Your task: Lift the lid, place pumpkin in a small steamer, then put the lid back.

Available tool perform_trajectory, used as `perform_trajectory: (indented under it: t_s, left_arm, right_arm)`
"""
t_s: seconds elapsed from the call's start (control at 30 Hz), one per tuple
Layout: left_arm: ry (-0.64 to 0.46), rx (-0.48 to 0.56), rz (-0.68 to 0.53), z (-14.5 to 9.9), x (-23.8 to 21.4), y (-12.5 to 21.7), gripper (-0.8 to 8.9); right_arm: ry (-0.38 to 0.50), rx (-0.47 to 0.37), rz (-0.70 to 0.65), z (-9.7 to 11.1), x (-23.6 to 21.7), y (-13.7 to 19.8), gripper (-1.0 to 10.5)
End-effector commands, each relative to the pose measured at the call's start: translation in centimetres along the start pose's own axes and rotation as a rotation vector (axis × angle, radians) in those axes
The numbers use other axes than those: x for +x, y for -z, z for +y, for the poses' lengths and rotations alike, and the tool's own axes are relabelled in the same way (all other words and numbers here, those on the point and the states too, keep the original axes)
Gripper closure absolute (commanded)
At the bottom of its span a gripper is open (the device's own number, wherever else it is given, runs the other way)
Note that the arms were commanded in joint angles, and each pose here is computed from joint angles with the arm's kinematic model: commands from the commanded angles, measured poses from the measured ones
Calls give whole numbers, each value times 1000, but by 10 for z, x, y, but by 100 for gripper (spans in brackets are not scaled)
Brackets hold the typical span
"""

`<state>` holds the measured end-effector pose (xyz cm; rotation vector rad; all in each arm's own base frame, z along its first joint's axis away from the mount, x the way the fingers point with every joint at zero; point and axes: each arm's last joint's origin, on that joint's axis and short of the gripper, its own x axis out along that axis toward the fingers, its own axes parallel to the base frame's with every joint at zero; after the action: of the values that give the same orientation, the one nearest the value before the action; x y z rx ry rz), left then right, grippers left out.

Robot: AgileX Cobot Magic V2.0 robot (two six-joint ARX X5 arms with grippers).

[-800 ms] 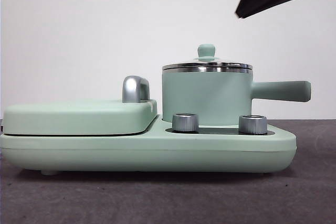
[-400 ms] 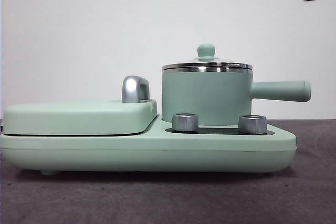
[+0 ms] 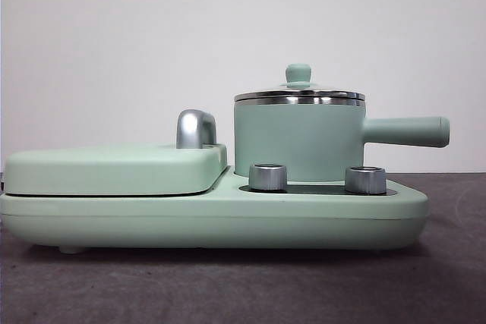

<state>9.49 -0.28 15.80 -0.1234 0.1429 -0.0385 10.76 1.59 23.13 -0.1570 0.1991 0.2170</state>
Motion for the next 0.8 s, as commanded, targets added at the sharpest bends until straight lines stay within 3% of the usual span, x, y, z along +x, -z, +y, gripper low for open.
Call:
perform_trajectory:
  t_s: [0.03,0.3,0.8]
  left_arm:
    - [-1,-1,8,1,2,5,807]
    - [-1,-1,8,1,2,5,807]
    - [-1,-1,8,1,2,5,807]
  right_arm:
    - [37,30,-32,-1,-5,11,908]
    - [119,58,-92,-3,-11,40,908]
    - [118,104,-92,0,0,71,908]
